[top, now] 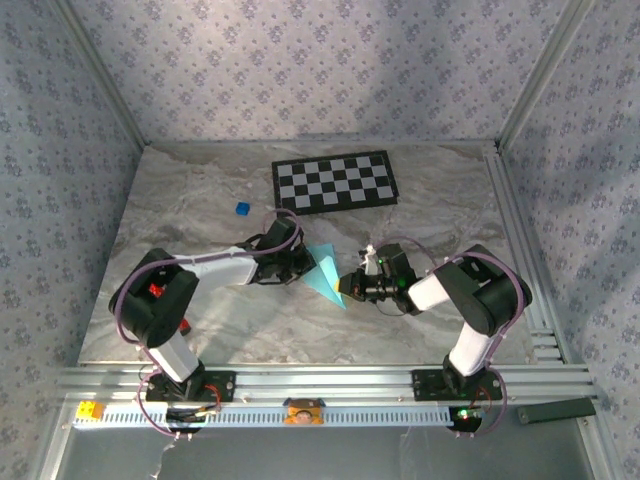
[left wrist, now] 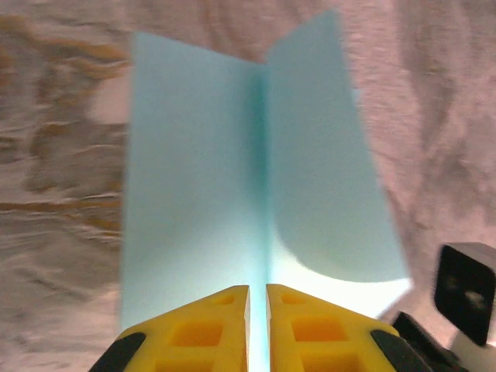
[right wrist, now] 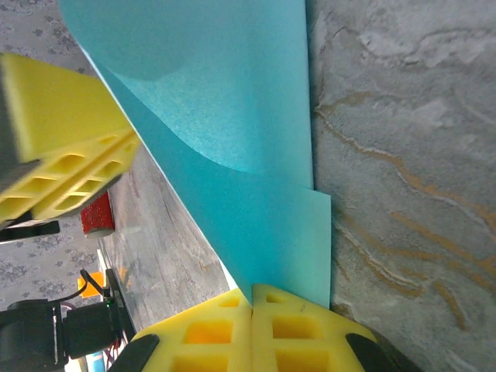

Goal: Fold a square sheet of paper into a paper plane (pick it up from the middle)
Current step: Fourth fold the wing at the center of the table.

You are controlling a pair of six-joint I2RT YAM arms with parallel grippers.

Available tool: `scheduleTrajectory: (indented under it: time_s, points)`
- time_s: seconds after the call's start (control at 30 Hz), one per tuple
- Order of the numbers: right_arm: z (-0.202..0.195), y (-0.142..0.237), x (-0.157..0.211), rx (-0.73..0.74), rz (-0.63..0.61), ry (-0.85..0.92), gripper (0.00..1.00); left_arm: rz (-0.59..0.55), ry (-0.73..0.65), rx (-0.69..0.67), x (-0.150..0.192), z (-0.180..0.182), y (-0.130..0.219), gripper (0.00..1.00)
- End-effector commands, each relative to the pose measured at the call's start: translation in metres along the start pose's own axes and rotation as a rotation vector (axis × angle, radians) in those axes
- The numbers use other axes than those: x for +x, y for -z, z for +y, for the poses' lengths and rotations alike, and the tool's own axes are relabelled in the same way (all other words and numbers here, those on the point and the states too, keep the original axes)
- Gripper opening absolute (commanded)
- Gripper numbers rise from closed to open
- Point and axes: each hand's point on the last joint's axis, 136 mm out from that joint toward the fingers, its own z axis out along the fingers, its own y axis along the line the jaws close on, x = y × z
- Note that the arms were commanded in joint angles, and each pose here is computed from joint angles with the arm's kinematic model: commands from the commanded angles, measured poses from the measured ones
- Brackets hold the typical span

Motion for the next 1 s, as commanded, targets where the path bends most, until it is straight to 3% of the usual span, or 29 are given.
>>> scheduleTrajectory:
  time_s: [0.0,0.33,0.97]
  points:
    - [-0.03,-0.001,0.011,0.1,0.029,-0.078,0.0,0.004,-0.077,0.16,-0.002,-0.043,0.007,0.11]
    - [-0.036,0.0,0.011,0.113,0.032,-0.096,0.0,0.06,-0.048,0.25,0.003,-0.058,-0.013,0.11]
    - [-0.041,-0.001,0.014,0.146,0.073,-0.128,0.0,0.032,0.009,0.129,0.0,-0.025,-0.035,0.09]
